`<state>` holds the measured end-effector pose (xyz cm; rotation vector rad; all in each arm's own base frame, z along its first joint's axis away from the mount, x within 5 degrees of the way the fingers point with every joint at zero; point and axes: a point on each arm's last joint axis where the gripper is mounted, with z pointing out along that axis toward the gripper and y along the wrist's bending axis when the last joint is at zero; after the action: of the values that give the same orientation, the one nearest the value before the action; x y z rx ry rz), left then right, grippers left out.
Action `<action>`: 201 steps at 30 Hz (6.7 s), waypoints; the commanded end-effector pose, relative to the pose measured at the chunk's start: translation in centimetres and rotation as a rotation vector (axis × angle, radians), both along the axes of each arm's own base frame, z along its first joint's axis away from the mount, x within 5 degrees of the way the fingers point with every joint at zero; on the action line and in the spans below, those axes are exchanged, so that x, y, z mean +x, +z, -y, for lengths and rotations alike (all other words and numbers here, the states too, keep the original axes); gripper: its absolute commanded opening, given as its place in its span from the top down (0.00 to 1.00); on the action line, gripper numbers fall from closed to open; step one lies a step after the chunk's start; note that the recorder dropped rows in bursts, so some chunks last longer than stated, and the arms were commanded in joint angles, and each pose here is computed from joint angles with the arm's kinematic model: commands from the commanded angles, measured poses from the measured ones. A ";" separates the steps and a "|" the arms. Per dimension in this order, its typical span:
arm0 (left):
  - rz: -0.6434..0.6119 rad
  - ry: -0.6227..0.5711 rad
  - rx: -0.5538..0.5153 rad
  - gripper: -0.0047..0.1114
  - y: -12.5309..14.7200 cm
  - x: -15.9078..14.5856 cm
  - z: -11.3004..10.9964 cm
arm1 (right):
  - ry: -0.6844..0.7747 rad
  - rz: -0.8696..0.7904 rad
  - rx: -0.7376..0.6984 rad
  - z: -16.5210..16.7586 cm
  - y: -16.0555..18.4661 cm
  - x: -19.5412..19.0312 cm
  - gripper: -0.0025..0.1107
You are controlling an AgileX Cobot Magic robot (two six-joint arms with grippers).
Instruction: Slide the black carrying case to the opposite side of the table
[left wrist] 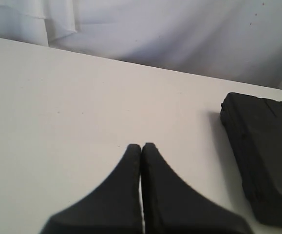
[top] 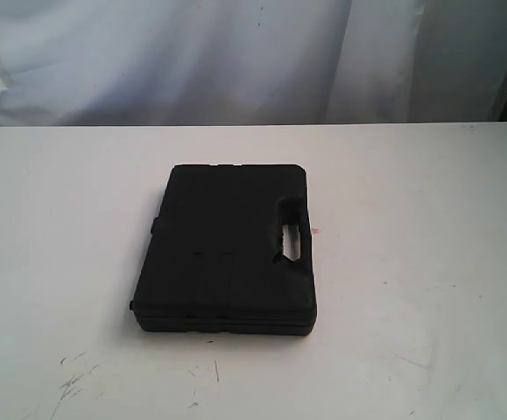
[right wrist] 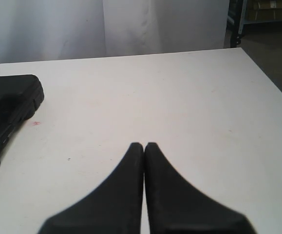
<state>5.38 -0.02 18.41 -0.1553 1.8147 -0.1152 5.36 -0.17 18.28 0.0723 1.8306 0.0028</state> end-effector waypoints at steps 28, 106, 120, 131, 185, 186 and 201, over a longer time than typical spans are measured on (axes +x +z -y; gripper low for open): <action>-0.012 -0.015 0.032 0.96 -0.2 0.0 0.0 | -0.005 0.003 0.001 0.0 -0.1 0.0 0.98; -0.012 -0.016 0.036 0.96 -0.2 0.0 0.0 | 0.007 -0.143 0.162 -0.1 15.9 9.3 0.98; -0.012 -0.016 0.035 0.96 -0.2 0.0 0.0 | 0.125 -0.724 0.319 -2.3 10.7 13.1 0.98; -0.012 -0.017 0.037 0.96 -0.2 0.0 0.0 | 0.269 -0.649 0.272 -3.7 12.1 16.2 0.98; -0.012 -0.016 0.033 0.96 -0.2 0.0 0.0 | 0.129 -1.191 0.026 -19.9 -4.1 36.2 0.65; -0.012 -0.016 0.033 0.96 -0.2 0.0 0.0 | 0.127 -1.196 0.024 -19.9 -4.4 36.2 0.65; -0.012 -0.017 0.036 0.96 -0.2 0.0 0.0 | 0.103 -1.234 -0.026 -19.2 -4.7 36.1 0.98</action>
<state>5.35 0.00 18.29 -0.1221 1.8299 -0.0908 41.52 19.68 13.39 -0.0146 3.0470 0.0920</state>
